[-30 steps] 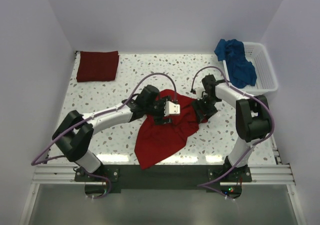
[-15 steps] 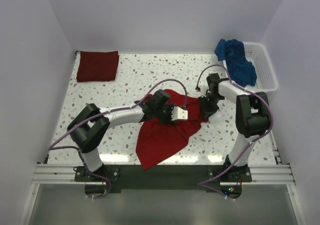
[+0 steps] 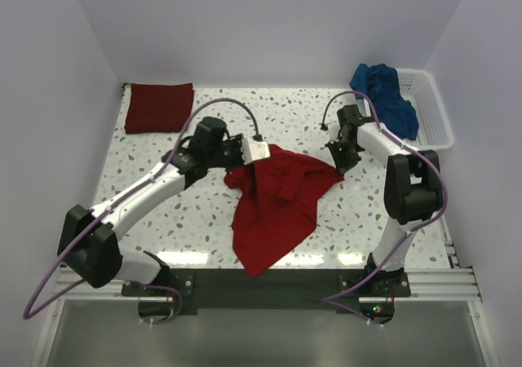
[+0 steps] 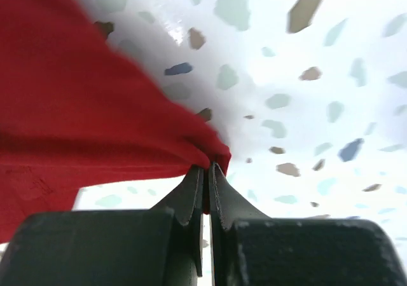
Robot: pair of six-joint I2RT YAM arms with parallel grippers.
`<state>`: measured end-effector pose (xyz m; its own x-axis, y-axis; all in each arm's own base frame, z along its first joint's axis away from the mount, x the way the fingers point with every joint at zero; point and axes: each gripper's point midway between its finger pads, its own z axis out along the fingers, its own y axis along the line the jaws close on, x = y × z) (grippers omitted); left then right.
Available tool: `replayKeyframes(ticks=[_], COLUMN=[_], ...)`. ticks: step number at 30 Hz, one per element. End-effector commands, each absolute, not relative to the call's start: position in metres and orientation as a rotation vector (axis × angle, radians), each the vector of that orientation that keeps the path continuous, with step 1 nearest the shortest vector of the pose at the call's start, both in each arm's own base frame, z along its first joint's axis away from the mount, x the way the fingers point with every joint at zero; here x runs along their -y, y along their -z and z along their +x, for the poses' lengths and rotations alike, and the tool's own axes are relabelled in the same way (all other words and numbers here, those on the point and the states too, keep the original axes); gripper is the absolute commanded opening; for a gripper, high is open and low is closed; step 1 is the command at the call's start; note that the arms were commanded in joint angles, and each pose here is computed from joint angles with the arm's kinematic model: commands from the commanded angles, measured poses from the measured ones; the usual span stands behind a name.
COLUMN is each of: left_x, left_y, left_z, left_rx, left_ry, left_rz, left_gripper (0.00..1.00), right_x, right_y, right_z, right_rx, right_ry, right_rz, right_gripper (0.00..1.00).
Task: Fold and stack the t-shirts
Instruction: Flatten the tshirt out
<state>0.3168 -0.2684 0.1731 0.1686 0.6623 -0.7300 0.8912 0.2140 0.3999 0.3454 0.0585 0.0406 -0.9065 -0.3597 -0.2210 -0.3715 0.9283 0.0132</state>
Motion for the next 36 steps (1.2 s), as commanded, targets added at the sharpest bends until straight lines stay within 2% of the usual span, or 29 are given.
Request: replayKeyframes(ticks=[1,5,9,12,20,22,24,25,26,27,28,29,31,34,36], left_x=[0.217,0.150,0.065,0.028,0.014,0.010,0.002,-0.008,-0.011,-0.018,-0.018,-0.018,-0.014,0.006,0.020], left_y=[-0.179,-0.156,-0.144,-0.139,-0.133,-0.126,-0.114,-0.120,-0.114,-0.117,-0.120,-0.123,-0.127,-0.131,-0.129], left_z=[0.312,0.310,0.331,0.344,0.386,0.405,0.421,0.434,0.438,0.440,0.438,0.435,0.419,0.385,0.364], left_rx=[-1.631,-1.765,-1.883,-1.963,-2.056,-2.103,-2.184,-2.196,-2.230,-2.237,-2.234,-2.223,-2.202,-2.141,-2.124], left_ry=[0.271,0.182,0.030,0.039,0.191,0.207,0.203,0.142,0.153,0.153,0.175,0.179,0.191,0.248,0.281], left_rz=[1.487,1.451,1.334,1.242,1.097,1.007,0.869,0.820,0.772,0.747,0.742,0.763,0.816,0.973,1.068], left_gripper=[0.00,0.00,0.00,0.00,0.00,0.00,0.02,0.12,0.19,0.27,0.40,0.45,0.57,0.64,0.66], right_x=[-0.044,-0.044,-0.044,-0.052,-0.122,-0.127,-0.119,-0.116,-0.106,-0.102,-0.100,-0.096,-0.100,-0.114,-0.128], right_y=[-0.051,-0.058,-0.058,-0.060,-0.102,-0.116,-0.108,-0.118,-0.119,-0.117,-0.124,-0.126,-0.130,-0.127,-0.123], right_z=[0.370,0.385,0.398,0.406,0.429,0.448,0.458,0.470,0.476,0.473,0.473,0.469,0.450,0.412,0.393], right_rx=[-2.801,-2.769,-2.745,-2.731,-2.590,-2.563,-2.612,-2.585,-2.589,-2.617,-2.617,-2.635,-2.658,-2.727,-2.761], right_ry=[0.054,0.076,0.122,0.083,-0.137,-0.074,0.004,0.047,0.122,0.130,0.119,0.091,-0.017,-0.230,-0.381], right_rz=[-0.618,-0.666,-0.703,-0.728,-0.877,-0.865,-0.832,-0.808,-0.783,-0.785,-0.770,-0.736,-0.716,-0.669,-0.640], right_gripper=[0.00,0.00,0.00,0.00,0.00,0.07,0.25,0.33,0.50,0.55,0.59,0.62,0.63,0.59,0.54])
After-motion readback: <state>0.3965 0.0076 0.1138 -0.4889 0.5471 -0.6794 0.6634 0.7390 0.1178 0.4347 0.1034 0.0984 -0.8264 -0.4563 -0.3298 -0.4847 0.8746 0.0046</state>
